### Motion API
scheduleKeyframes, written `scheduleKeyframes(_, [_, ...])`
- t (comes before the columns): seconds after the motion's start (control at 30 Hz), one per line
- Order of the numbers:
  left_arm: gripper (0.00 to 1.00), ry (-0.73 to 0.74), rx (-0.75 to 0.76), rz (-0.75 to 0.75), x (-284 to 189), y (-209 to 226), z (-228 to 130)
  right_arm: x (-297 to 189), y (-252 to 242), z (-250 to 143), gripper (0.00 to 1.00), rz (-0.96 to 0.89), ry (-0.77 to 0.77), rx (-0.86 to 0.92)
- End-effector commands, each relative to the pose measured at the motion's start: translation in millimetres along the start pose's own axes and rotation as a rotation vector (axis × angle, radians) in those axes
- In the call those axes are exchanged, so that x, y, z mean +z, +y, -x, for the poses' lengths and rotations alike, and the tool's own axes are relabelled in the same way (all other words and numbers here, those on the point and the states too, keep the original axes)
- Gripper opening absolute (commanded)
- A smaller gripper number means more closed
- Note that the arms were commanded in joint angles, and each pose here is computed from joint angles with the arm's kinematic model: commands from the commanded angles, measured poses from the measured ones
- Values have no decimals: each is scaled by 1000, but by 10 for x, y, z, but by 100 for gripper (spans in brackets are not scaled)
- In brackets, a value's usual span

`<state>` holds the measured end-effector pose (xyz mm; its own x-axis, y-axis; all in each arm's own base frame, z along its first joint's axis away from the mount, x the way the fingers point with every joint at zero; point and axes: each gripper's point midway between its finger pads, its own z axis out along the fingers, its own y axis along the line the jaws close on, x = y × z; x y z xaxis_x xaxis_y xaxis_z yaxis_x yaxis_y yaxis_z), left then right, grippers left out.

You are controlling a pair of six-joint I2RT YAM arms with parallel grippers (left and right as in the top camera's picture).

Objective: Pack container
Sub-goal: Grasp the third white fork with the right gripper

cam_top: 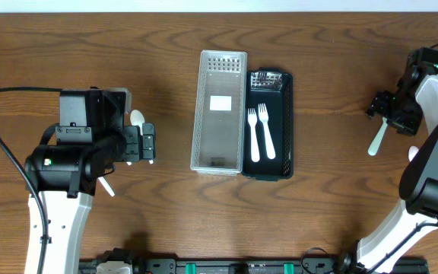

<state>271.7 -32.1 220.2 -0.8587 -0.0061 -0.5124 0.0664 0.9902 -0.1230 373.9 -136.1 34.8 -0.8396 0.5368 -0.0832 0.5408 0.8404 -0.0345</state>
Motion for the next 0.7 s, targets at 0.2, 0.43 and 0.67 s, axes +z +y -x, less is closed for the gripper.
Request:
scheduleKeyframes(0.2, [98,-10,0,14,-66,24,29,369,7,-88,80,17,88,-11])
scheduleKeyframes(0.43, [98,-10,1,14,-65,24,30,478,35,-128,77,29,116,-11])
scheduleKeyframes(0.67, [98,-10,1,14,-66,24,30,480,34,-112,57,30,110,-9])
